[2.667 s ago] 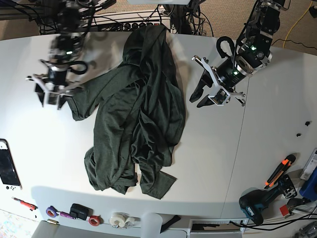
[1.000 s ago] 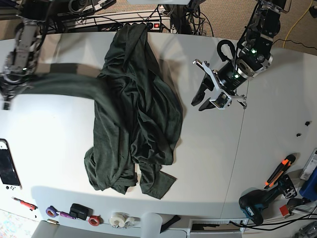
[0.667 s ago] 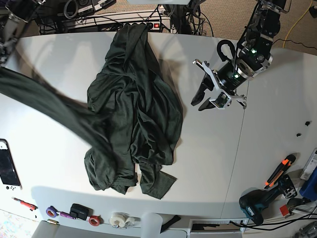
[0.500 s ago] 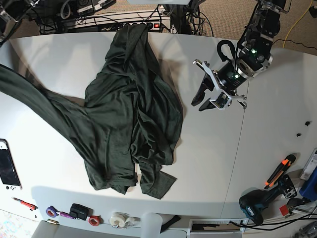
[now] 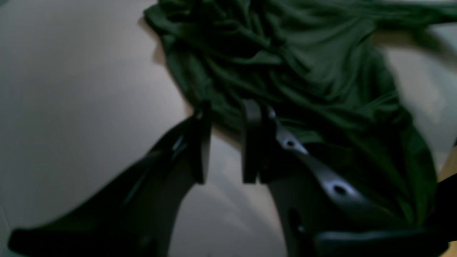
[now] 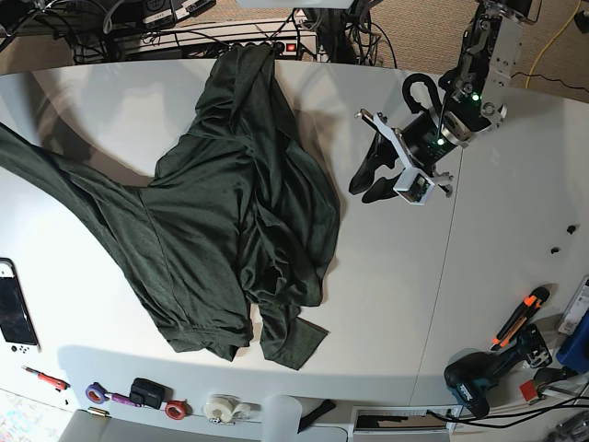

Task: Layout the t-shirt on the table in an organized manner, then fold the t-shirt properly
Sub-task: 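Grasp a sleeve with the right gripper and drag it outward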

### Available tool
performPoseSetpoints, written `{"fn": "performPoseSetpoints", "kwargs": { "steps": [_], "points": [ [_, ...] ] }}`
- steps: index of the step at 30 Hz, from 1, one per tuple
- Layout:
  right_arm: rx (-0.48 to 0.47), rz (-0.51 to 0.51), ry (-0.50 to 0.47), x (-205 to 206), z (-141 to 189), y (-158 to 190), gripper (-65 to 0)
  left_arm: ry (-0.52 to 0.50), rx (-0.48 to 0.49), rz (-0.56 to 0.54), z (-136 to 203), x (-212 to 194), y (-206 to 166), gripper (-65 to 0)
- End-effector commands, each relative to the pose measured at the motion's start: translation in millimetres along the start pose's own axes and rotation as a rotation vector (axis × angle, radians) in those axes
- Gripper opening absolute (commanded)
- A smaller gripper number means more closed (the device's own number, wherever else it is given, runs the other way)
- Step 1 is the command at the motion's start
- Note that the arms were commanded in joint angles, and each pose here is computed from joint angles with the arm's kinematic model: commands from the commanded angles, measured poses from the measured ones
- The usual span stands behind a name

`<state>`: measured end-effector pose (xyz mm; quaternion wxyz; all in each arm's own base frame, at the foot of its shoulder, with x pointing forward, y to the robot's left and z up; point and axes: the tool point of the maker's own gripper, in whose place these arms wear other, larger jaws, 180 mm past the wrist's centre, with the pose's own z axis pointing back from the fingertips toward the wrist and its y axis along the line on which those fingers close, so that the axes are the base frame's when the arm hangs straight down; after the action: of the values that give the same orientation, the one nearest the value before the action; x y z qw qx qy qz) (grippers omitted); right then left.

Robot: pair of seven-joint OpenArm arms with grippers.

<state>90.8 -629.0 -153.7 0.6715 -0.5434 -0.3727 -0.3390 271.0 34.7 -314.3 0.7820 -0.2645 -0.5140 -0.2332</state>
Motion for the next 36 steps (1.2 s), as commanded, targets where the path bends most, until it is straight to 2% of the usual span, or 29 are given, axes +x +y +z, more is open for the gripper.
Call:
{"fn": "performPoseSetpoints", "kwargs": {
  "steps": [1, 3, 6, 7, 8, 12, 15, 17, 21, 25, 29, 32, 36],
  "points": [
    [-0.020, -0.004, -0.071, 28.9, -0.3, -10.8, -65.0, -0.046, -0.012, -0.004, 1.4, 13.4, -0.8, -49.0],
    [0.059, 0.017, -0.047, 24.7, -0.3, 3.5, -63.7, -0.046, -0.013, -0.003, 1.4, 13.5, -0.9, -49.0],
    [0.166, 0.057, -0.032, 21.0, 1.8, 22.7, -43.1, -0.043, -0.013, -0.003, 1.3, 12.9, -0.9, -49.0],
    [0.179, 0.055, -0.033, 21.4, 2.1, 25.0, -38.5, -0.043, -0.013, -0.003, 1.3, 12.9, -0.9, -49.0],
    [0.182, 0.050, -0.035, 21.9, 2.3, 25.6, -36.6, -0.043, -0.013, -0.003, 1.3, 12.9, -0.9, -49.0],
    [0.198, 0.021, -0.044, 24.1, 2.9, 28.6, -36.5, -0.044, -0.013, -0.003, 1.3, 13.0, -0.9, -49.0],
    [0.247, -0.034, -0.056, 27.4, 5.0, 36.9, -36.5, -0.044, -0.013, -0.002, 1.3, 13.0, -0.9, -49.0],
    [0.318, -0.061, -0.065, 30.3, 8.8, 49.2, -36.5, -0.044, -0.013, -0.002, 1.3, 13.0, -0.9, -49.0],
    [0.540, -0.072, -0.112, 43.4, 26.5, 90.1, -36.5, -0.044, -0.013, -0.002, 1.4, 13.0, -1.0, -49.0],
    [0.696, -0.072, -0.145, 56.9, 47.9, 139.1, -36.5, -0.044, -0.013, -0.002, 1.3, 13.1, -1.0, -49.0],
    [0.846, 0.013, -0.166, 65.3, 81.5, 207.8, -36.5, -0.045, -0.013, -0.002, 1.3, 13.3, -1.0, -49.0],
    [0.911, 0.081, -0.173, 66.6, 105.5, 260.1, -36.5, -0.045, -0.013, -0.002, 1.3, 13.2, -0.9, -49.0],
    [1.014, 0.080, -0.161, 63.2, 126.5, 333.5, -36.5, -0.044, -0.013, -0.003, 1.3, 13.0, -0.9, -49.0]
  ]
}}
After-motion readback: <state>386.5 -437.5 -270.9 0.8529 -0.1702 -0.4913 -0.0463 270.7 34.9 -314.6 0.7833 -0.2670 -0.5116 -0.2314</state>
